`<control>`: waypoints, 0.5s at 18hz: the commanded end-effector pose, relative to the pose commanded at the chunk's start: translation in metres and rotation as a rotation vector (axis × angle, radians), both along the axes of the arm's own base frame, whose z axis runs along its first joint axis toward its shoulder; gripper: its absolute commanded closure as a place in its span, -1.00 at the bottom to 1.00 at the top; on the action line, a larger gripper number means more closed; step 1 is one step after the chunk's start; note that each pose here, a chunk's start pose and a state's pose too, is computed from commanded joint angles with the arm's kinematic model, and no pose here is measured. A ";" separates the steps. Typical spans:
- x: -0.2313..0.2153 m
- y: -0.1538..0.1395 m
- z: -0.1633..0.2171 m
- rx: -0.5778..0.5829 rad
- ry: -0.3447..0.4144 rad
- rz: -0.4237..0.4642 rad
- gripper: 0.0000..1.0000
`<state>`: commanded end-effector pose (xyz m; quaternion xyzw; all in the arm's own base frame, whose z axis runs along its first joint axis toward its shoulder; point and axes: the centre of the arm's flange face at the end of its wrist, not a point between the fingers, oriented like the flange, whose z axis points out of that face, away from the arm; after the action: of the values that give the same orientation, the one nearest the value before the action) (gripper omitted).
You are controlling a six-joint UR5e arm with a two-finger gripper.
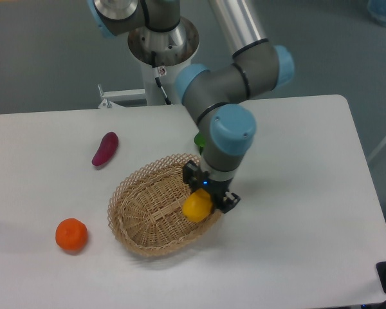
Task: Pick up the mango from the basket
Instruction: 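Lift the mango out of the basket and carry it past the rim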
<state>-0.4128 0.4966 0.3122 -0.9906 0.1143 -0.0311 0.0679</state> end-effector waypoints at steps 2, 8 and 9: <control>-0.013 -0.004 0.009 0.002 0.005 0.017 0.26; -0.043 -0.026 0.019 0.017 0.033 -0.022 0.23; -0.046 -0.030 0.021 0.020 0.039 -0.025 0.23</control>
<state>-0.4592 0.4669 0.3331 -0.9888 0.1281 -0.0116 0.0750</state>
